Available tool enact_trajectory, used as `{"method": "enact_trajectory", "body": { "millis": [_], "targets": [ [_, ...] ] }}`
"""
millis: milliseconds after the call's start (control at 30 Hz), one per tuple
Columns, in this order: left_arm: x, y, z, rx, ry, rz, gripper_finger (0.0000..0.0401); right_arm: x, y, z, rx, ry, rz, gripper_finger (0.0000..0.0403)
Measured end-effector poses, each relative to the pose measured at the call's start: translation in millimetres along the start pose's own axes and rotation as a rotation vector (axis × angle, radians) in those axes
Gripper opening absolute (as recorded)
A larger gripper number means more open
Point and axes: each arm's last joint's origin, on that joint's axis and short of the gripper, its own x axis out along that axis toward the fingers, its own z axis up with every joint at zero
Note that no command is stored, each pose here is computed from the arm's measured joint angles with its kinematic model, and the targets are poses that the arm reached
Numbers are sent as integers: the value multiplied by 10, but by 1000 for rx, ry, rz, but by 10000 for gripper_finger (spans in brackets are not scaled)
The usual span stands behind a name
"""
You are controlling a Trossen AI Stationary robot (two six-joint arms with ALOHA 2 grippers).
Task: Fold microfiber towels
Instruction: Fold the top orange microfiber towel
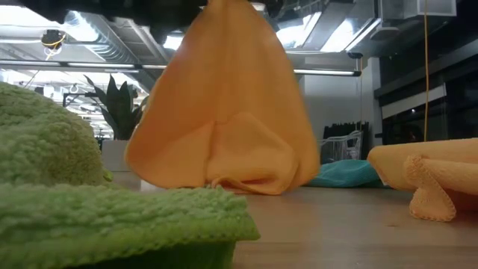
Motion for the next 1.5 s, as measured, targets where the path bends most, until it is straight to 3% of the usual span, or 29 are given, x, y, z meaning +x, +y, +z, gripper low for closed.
{"method": "enact_trajectory", "body": {
  "millis": [267, 400, 700, 967, 1167, 1500],
  "targets": [
    [175, -53, -112, 14, 62, 20, 146, 0, 0, -3, -24, 4, 0, 9],
    [167, -78, -194, -39, 136, 29, 146, 0, 1, -5, -26, 5, 1, 9],
    [43, -118, -476, -172, 392, 205, 146, 0, 1, -11, -49, 11, 1, 9],
    [-64, -147, -622, -225, 537, 253, 146, -2, -3, 22, -48, -17, -3, 9],
    [-118, -125, -691, -265, 607, 303, 146, -38, -19, 180, -49, -62, -8, 9],
    [-126, -111, -698, -251, 607, 331, 146, -155, 36, 505, -104, -123, 49, 10]
  ]
}}
